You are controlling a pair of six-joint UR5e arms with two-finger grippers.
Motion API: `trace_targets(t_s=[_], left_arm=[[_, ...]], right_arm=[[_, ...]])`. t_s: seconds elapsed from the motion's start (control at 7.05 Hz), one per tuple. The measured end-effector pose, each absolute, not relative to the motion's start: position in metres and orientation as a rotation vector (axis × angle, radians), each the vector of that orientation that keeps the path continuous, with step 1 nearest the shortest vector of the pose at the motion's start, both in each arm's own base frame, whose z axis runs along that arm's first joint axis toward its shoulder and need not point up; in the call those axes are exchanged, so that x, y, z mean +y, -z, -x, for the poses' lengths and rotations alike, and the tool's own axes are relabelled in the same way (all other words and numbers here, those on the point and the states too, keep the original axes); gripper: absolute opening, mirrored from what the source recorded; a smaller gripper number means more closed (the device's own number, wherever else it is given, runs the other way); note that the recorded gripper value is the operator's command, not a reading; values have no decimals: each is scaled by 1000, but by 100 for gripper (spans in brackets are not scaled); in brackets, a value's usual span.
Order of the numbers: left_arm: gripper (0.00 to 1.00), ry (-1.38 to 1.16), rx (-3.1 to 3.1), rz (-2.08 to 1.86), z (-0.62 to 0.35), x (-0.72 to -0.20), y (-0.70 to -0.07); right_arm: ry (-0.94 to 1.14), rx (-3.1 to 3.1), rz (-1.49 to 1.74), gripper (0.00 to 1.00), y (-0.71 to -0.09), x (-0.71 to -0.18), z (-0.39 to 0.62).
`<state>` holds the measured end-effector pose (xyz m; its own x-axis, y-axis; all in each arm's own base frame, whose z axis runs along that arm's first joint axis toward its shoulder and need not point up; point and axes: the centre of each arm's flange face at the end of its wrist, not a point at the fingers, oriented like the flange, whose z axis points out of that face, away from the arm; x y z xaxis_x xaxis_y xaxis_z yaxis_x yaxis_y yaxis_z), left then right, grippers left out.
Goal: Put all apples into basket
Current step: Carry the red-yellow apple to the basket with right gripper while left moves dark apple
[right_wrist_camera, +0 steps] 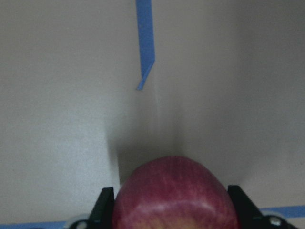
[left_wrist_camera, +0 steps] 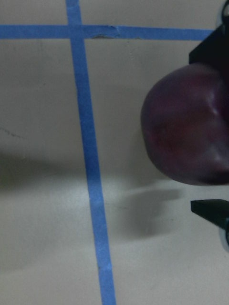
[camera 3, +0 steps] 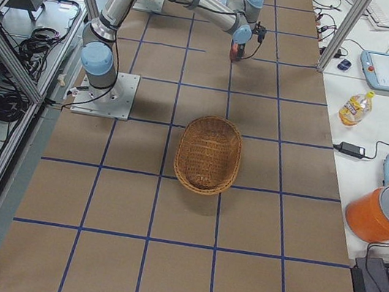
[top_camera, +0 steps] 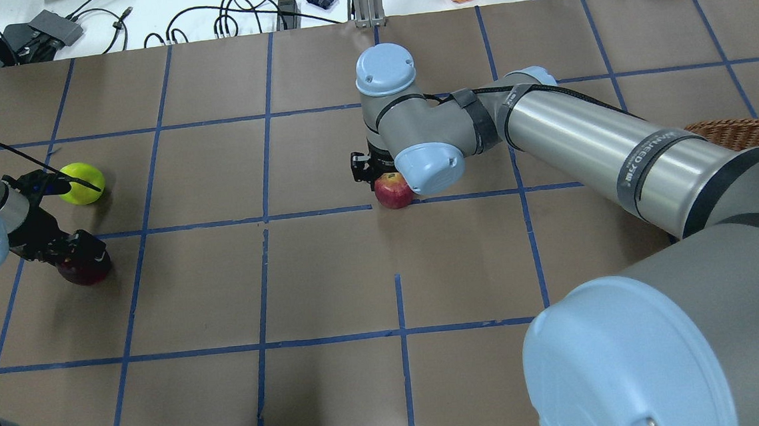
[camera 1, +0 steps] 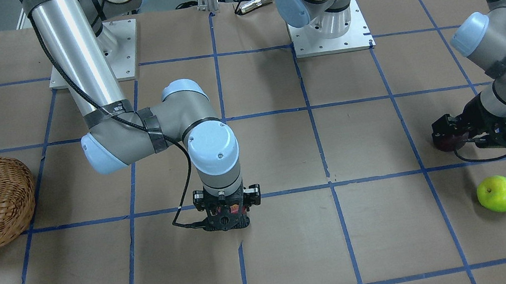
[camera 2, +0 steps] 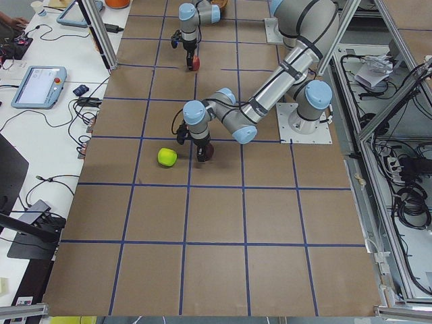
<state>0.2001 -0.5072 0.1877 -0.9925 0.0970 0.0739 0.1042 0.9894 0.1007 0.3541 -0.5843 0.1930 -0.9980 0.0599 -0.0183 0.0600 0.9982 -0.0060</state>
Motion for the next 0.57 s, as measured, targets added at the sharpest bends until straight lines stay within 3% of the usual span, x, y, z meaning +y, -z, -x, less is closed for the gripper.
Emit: trace_targets(t_s=[0.28,0.57], left_arm=[[9,172,-3052,143,-195,-508,-205],[9,193,-3001,108,-151,-539,-271]], right_arm=[[44,3124,-58,28,-244,-597,-302],[-26,3137,22,29,-308,-611,-164]])
